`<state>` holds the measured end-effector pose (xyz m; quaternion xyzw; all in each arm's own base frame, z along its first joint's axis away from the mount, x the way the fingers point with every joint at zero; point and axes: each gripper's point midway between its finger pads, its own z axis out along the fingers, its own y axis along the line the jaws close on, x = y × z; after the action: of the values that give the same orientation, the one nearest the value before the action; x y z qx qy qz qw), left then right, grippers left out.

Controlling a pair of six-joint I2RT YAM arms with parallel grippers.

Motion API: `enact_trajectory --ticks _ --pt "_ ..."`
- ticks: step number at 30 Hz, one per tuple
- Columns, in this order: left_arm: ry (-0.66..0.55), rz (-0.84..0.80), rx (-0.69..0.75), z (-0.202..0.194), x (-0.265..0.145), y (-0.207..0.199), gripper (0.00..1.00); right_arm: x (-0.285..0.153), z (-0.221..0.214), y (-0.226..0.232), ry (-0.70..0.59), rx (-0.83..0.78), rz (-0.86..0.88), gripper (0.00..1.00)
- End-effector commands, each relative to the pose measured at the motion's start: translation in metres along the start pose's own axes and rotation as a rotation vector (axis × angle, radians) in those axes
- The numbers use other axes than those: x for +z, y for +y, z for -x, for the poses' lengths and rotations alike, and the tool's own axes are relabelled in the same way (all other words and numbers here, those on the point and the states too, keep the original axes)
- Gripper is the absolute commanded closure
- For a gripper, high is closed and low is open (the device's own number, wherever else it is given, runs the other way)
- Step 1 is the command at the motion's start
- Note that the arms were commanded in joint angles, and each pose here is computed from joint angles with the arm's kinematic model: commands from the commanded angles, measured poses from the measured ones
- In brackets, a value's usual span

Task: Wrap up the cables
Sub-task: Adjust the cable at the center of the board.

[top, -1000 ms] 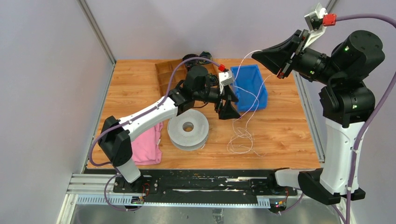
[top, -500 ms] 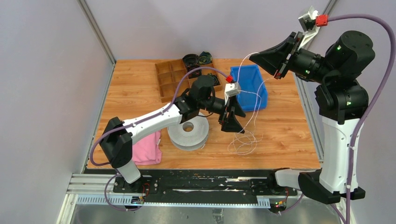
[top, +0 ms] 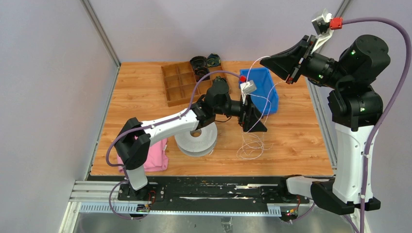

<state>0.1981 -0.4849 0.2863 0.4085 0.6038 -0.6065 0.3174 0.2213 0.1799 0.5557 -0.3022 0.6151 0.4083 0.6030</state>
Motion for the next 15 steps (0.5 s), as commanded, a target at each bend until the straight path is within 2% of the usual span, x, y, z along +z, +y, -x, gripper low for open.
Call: enact_trajectory --ticks 1,4,7,10,15 --pt "-0.087 -0.023 -0.043 0.009 0.008 -0.003 0.02 -0.007 0.012 0.010 -0.038 -0.018 0.021 1.00" --pt "-0.082 -0.010 -0.079 0.000 0.014 0.003 0.02 -0.007 0.012 0.010 -0.043 -0.005 0.027 1.00" --pt "-0.086 -0.029 -0.132 -0.005 0.021 0.003 0.14 -0.008 0.010 0.007 -0.044 0.001 0.017 0.99" --pt "-0.070 -0.031 -0.157 -0.017 0.023 0.005 0.37 -0.012 0.011 0.000 -0.051 0.000 -0.019 0.99" --pt "-0.088 0.028 -0.127 -0.013 -0.005 0.022 0.90 -0.028 0.013 -0.028 -0.067 0.011 -0.163 0.99"
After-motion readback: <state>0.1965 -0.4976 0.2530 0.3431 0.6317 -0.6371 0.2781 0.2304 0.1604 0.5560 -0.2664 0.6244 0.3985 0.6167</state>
